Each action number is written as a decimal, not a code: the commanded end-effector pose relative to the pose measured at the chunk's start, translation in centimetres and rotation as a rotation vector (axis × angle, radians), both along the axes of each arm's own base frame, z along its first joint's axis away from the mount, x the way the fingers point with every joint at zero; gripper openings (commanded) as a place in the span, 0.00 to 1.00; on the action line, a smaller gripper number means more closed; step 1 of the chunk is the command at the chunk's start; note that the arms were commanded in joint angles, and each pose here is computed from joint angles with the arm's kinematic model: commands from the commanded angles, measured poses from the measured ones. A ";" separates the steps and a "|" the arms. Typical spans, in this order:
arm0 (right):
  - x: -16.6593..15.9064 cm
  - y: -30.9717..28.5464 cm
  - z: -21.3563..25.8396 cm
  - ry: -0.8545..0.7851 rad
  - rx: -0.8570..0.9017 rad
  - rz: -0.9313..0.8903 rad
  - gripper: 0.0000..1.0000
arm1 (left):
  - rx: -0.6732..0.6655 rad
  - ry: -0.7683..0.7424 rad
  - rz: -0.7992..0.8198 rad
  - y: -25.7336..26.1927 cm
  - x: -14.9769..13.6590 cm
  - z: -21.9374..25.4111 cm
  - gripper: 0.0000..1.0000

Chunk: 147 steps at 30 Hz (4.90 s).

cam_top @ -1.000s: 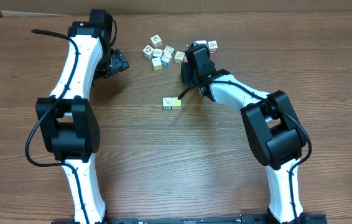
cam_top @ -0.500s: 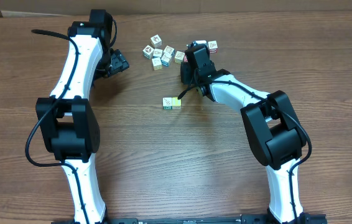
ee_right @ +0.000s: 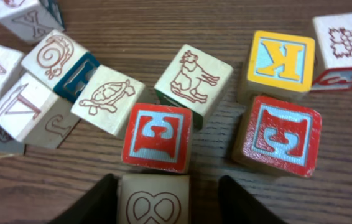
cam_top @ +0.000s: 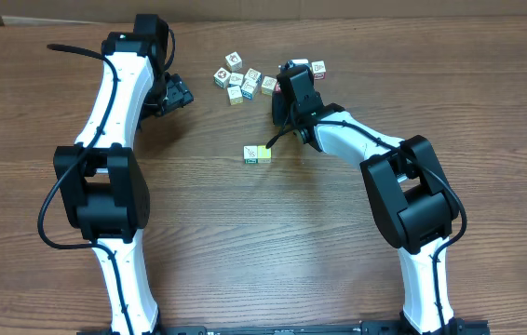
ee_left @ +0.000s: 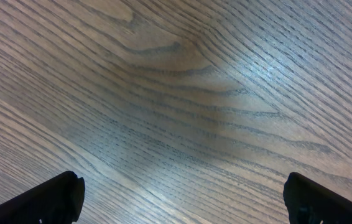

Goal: Form a horizontal line
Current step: 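Close the right gripper on the pretzel block and lift it, then carry the pretzel block down and lower it right of the B block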

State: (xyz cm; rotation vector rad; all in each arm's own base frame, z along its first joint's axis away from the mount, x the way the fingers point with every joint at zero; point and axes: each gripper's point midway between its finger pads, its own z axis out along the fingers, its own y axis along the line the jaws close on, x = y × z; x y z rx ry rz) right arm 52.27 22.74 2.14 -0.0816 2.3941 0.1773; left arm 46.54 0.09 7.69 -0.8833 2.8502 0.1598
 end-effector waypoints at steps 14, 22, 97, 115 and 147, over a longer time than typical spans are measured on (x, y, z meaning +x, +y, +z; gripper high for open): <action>0.1 0.0 -0.4 0.003 0.001 0.001 0.60 | 0.005 -0.007 -0.011 -0.1 0.4 0.0 1.00; 0.0 0.0 -1.1 0.011 -0.001 -0.001 0.50 | 0.005 -0.007 -0.011 -0.1 0.4 0.0 1.00; -9.5 -3.7 7.9 0.266 -0.081 0.026 0.24 | 0.005 -0.007 -0.011 -0.1 0.4 0.0 1.00; -14.2 -5.0 2.5 0.484 -0.080 -0.031 0.24 | 0.005 -0.007 -0.011 -0.1 0.4 0.0 1.00; -13.0 -3.1 0.1 0.388 0.045 -0.002 0.24 | 0.005 -0.007 -0.011 -0.1 0.4 0.0 1.00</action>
